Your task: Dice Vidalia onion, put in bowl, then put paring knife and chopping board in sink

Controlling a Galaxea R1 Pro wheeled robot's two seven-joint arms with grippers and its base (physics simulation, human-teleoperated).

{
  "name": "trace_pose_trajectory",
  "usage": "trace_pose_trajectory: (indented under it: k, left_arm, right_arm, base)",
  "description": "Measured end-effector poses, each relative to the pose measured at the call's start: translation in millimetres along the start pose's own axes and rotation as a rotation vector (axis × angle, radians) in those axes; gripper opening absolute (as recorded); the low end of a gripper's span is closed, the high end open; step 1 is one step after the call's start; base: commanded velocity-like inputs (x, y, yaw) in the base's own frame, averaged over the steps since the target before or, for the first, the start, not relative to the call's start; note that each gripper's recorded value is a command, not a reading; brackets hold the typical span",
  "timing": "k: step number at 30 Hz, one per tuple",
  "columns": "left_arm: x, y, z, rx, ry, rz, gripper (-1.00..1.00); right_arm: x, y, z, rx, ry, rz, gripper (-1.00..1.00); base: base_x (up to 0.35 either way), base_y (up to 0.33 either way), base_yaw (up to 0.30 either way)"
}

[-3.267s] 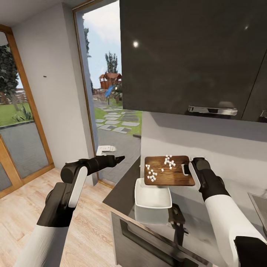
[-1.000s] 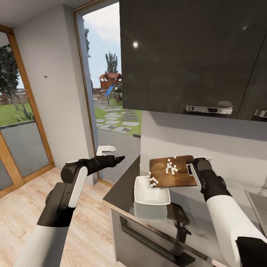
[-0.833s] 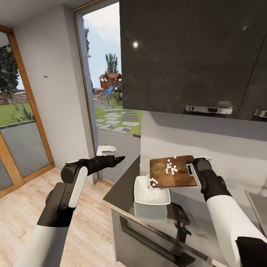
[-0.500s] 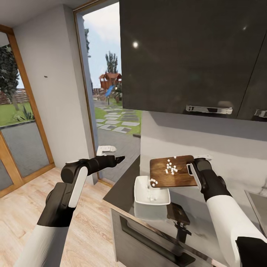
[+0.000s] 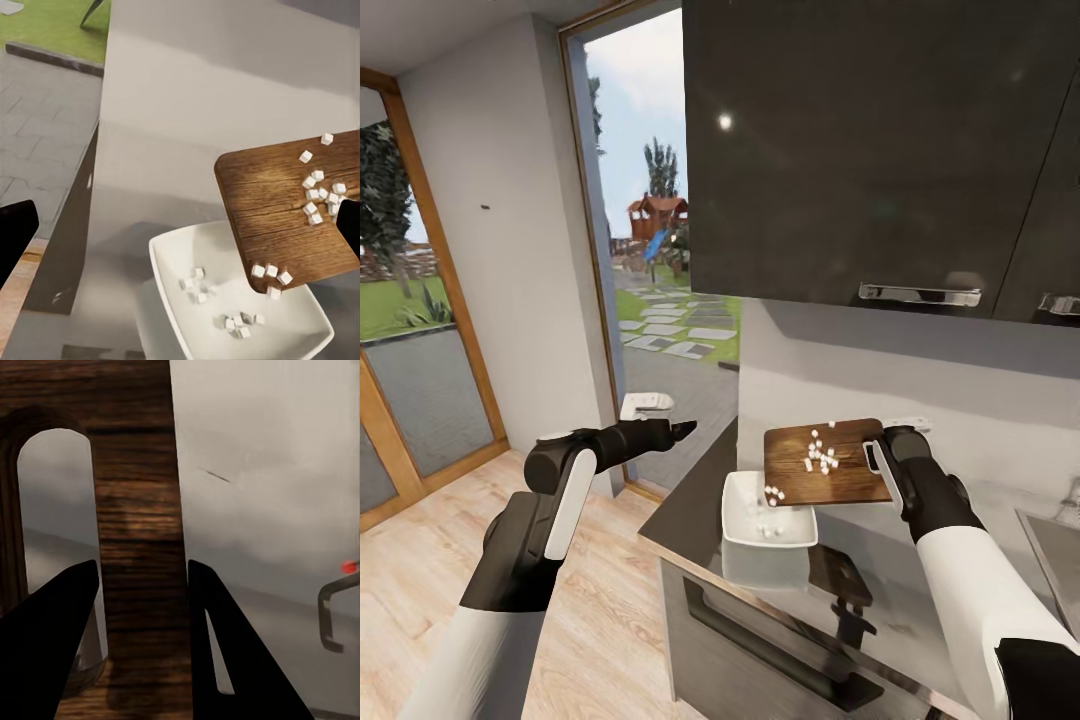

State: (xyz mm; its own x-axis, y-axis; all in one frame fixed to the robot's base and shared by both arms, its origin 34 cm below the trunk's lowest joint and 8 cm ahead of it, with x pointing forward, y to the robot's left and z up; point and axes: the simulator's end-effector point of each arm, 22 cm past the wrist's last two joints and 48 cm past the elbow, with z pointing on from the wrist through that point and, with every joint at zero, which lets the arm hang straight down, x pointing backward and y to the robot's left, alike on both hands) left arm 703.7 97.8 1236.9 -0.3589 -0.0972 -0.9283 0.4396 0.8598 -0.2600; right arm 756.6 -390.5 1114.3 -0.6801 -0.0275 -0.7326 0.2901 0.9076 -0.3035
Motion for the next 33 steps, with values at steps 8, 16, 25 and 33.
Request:
trace_pose_trajectory:
  k: [8,16,25,33]
  left_arm:
    - [0.1,-0.1,0.0,0.000,0.000,0.000,1.00]
    - [0.0,-0.4,0.1,0.001,0.000,0.001,1.00]
    - [0.1,-0.4,0.1,0.001,0.000,0.001,1.00]
    - [0.0,-0.5,0.1,0.001,0.000,0.000,1.00]
  right_arm:
    - [-1.1,-0.1,-0.1,0.001,-0.005,0.001,-1.00]
    - [-8.2,-0.4,-0.2,0.002,-0.037,0.009,-1.00]
    - [-11.5,4.7,-2.4,0.005,-0.050,-0.020,-1.00]
    - [-11.8,5.1,-2.7,0.006,-0.051,-0.023,-1.00]
  base:
    - [-0.002,0.000,0.000]
    - [0.000,0.000,0.000]
    - [0.000,0.000,0.000]
    - [0.000,0.000,0.000]
